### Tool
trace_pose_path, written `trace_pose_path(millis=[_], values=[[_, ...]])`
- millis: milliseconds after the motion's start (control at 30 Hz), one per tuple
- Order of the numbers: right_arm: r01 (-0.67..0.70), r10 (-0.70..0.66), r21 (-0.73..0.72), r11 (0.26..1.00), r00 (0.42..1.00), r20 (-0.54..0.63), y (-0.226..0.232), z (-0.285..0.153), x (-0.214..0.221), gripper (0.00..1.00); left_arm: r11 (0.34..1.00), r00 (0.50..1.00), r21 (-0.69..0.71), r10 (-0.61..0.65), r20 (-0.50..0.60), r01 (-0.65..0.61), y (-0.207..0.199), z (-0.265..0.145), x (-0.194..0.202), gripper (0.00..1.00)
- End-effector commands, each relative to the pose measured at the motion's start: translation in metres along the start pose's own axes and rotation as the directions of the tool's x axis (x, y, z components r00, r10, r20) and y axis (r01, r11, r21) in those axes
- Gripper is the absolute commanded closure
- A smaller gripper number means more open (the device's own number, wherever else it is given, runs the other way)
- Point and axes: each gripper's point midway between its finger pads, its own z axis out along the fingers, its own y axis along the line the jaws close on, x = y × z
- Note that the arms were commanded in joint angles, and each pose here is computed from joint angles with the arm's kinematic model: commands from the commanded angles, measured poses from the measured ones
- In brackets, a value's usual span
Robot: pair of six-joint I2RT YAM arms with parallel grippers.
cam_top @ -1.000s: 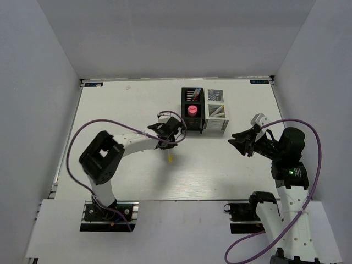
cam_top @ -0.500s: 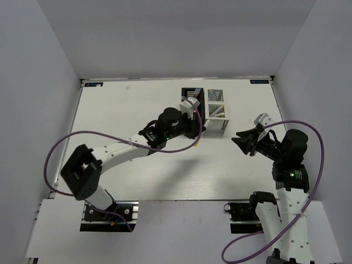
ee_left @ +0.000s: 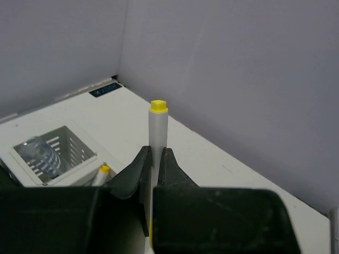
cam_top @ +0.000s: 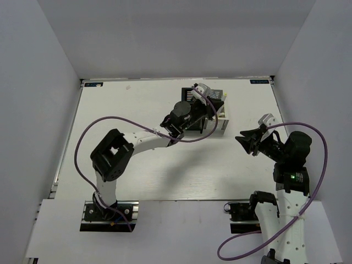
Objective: Sort the stationery into containers
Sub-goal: Place the pen in the storage box.
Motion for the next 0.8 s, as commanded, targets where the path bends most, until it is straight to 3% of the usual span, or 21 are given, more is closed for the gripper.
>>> trace_pose_path(millis=[0, 167, 200, 300, 533, 633, 667, 700, 733, 767], values=[[0.031, -0.031, -0.004, 1.0, 0.999, 0.024, 0.001, -0.002, -0.004, 0.62, 0.998, 0.982, -0.059, 0.045, 0.185, -0.034, 0.018, 0.015, -0.039, 1.0], [0.026, -0.026, -0.008, 1.0, 0.999, 0.023, 0.001, -0.002, -0.003, 0.62, 0.994, 0.99, -0.1, 0.055, 0.132, -0.042, 0.033, 0.042, -0.012, 1.0], [0.028, -0.028, -0.004, 1.0, 0.999, 0.025, 0.0, -0.003, -0.004, 0.62, 0.993, 0.994, -0.113, 0.051, 0.102, -0.039, 0.035, 0.045, 0.009, 1.0], [0.026, -0.026, -0.006, 1.0, 0.999, 0.024, 0.0, -0.004, -0.003, 0.62, 0.977, 0.984, -0.208, 0.083, 0.157, -0.049, 0.054, 0.046, 0.006, 0.99], [0.021, -0.021, -0.015, 1.0, 1.0, 0.021, 0.001, -0.004, -0.002, 0.62, 0.952, 0.985, -0.303, 0.097, 0.145, -0.049, 0.079, 0.045, 0.016, 0.98], [0.02, -0.019, -0.015, 1.0, 1.0, 0.021, 0.001, -0.004, -0.002, 0.62, 0.961, 0.992, -0.263, 0.111, 0.057, -0.092, 0.075, 0.047, 0.037, 0.79], [0.021, -0.021, -0.015, 1.0, 1.0, 0.021, 0.0, -0.004, -0.001, 0.59, 0.964, 0.993, -0.243, 0.116, 0.022, -0.107, 0.073, 0.047, 0.046, 0.55], [0.019, -0.019, -0.011, 1.0, 1.0, 0.021, -0.001, -0.004, -0.001, 0.49, 0.967, 0.992, -0.225, 0.124, 0.017, -0.117, 0.069, 0.047, 0.042, 0.42], [0.014, -0.014, -0.015, 1.0, 1.0, 0.018, 0.0, -0.004, 0.001, 0.46, 0.97, 0.992, -0.212, 0.124, 0.015, -0.118, 0.067, 0.047, 0.043, 0.32], [0.013, -0.013, -0.012, 1.0, 1.0, 0.018, -0.001, -0.004, 0.0, 0.44, 0.972, 0.992, -0.203, 0.123, 0.006, -0.119, 0.064, 0.045, 0.042, 0.12]])
